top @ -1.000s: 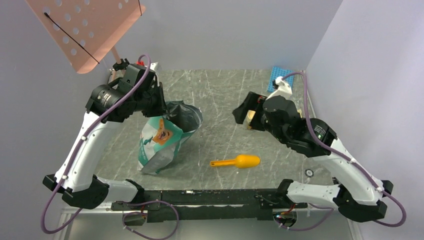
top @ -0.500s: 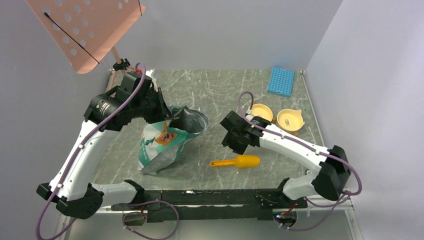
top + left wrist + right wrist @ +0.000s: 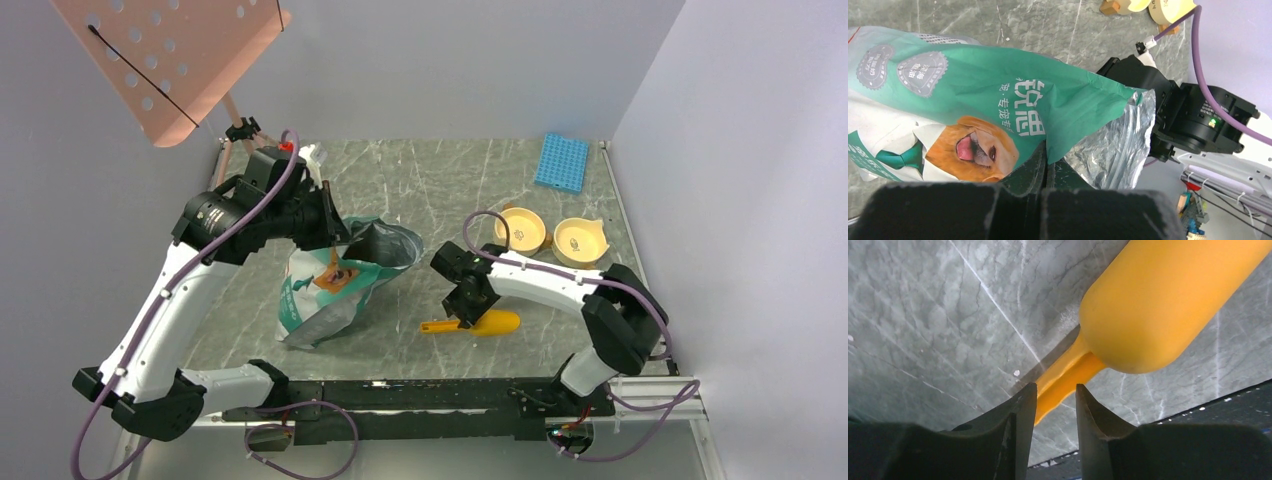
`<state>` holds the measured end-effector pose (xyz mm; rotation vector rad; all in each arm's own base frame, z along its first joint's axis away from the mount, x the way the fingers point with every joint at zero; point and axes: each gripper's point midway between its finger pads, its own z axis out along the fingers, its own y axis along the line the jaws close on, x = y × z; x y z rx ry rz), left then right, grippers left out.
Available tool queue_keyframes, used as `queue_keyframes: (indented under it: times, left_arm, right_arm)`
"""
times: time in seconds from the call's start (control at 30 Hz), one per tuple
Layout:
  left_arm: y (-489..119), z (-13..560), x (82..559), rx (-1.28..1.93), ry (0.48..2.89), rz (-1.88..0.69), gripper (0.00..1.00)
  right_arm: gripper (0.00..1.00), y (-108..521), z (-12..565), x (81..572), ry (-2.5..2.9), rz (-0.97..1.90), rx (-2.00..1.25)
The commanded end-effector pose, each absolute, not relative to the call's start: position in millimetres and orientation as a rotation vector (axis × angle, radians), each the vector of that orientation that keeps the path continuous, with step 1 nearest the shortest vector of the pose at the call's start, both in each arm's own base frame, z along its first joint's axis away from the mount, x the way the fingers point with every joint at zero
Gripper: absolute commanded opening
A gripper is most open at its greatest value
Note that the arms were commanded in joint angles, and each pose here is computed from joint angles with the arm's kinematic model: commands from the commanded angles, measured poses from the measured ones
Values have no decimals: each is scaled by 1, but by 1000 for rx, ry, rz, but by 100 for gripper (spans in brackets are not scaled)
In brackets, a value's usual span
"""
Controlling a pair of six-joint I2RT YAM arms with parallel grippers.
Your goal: Serve the pet food
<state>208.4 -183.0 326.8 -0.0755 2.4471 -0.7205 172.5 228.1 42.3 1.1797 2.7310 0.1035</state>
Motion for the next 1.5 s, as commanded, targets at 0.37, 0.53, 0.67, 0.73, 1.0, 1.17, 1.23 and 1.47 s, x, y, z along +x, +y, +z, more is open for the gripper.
queue_keyframes:
  times: [0.37, 0.53, 0.67, 0.73, 1.0, 1.17, 1.23, 1.47]
  left_arm:
    - [-170, 330, 177, 184, 2431, -715, 0]
    - [-163, 334, 176, 175, 2386, -689, 0]
    - [-160, 338, 179, 154, 2371, -678, 0]
    - [-159, 342, 179, 150, 2369, -673, 0]
    - [-155, 352, 177, 72, 2386, -670, 0]
    - [-156, 348, 177, 37, 2418, -665, 0]
    - [-155, 345, 178, 12, 2419, -666, 0]
    - [-147, 341, 179, -58, 2379, -645, 0]
  right_arm:
    - [32, 241, 10, 171, 2674, -15, 1452]
    - [0, 275, 34, 199, 2712, 110, 1146]
    - [0, 316, 68, 223, 2712, 471, 783]
    - [0, 343, 96, 234, 2616, 804, 519]
    - [0, 363, 124, 227, 2176, 1610, -92]
    - [0, 340, 81, 210, 2174, 1692, -145]
    - [0, 325, 64, 203, 2185, 1671, -126]
    - [29, 285, 28, 177, 2271, 1617, -55]
